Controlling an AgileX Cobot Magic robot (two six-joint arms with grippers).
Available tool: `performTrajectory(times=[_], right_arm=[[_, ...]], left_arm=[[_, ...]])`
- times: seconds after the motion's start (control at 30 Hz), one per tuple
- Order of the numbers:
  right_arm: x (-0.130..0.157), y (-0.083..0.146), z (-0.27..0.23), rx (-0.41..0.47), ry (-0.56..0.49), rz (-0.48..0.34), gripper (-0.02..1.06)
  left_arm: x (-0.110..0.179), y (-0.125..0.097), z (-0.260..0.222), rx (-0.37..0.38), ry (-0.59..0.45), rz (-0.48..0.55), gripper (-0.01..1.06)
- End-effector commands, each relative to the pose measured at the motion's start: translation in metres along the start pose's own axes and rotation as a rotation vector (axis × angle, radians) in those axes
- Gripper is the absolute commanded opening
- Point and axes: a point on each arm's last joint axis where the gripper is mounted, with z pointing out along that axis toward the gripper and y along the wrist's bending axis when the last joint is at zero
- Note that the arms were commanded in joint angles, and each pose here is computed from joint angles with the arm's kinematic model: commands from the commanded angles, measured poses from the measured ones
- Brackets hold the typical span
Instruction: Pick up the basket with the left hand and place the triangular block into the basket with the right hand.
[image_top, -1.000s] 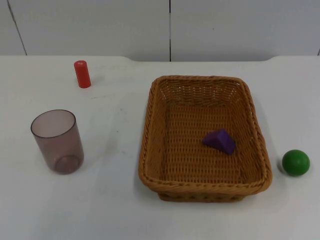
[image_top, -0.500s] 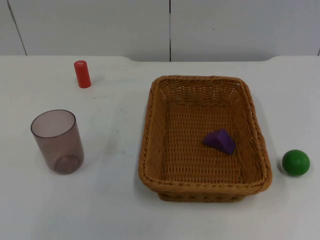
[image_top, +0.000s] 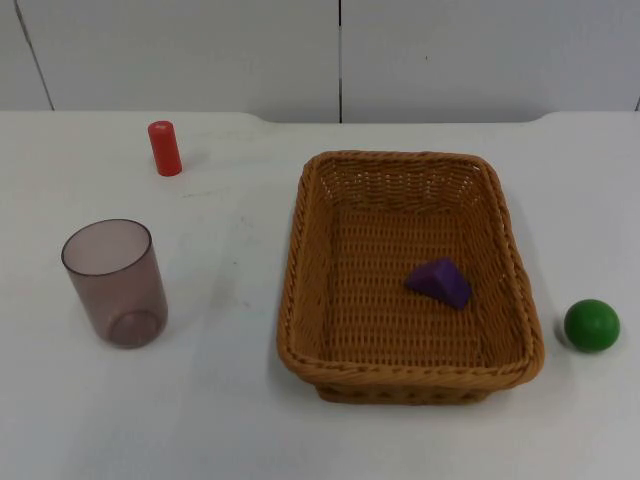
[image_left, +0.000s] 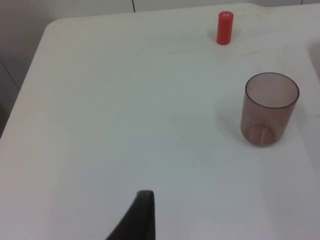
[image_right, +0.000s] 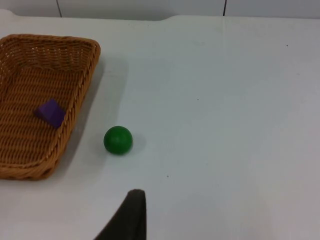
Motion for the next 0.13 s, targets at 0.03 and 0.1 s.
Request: performTrajectory(times=[0.03, 0.1], right_arm=[[0.0003, 0.0, 0.001, -0.011, -0.006, -0.005, 1.05], [0.0003, -0.0003, 0.0011, -0.024, -0.006, -0.013, 1.05]], left_arm=[[0.0003, -0.0007, 0.0006, 0.005, -0.006, -0.004, 1.05], [0.0003, -0.0007, 0.0006, 0.005, -0.006, -0.004, 1.05]])
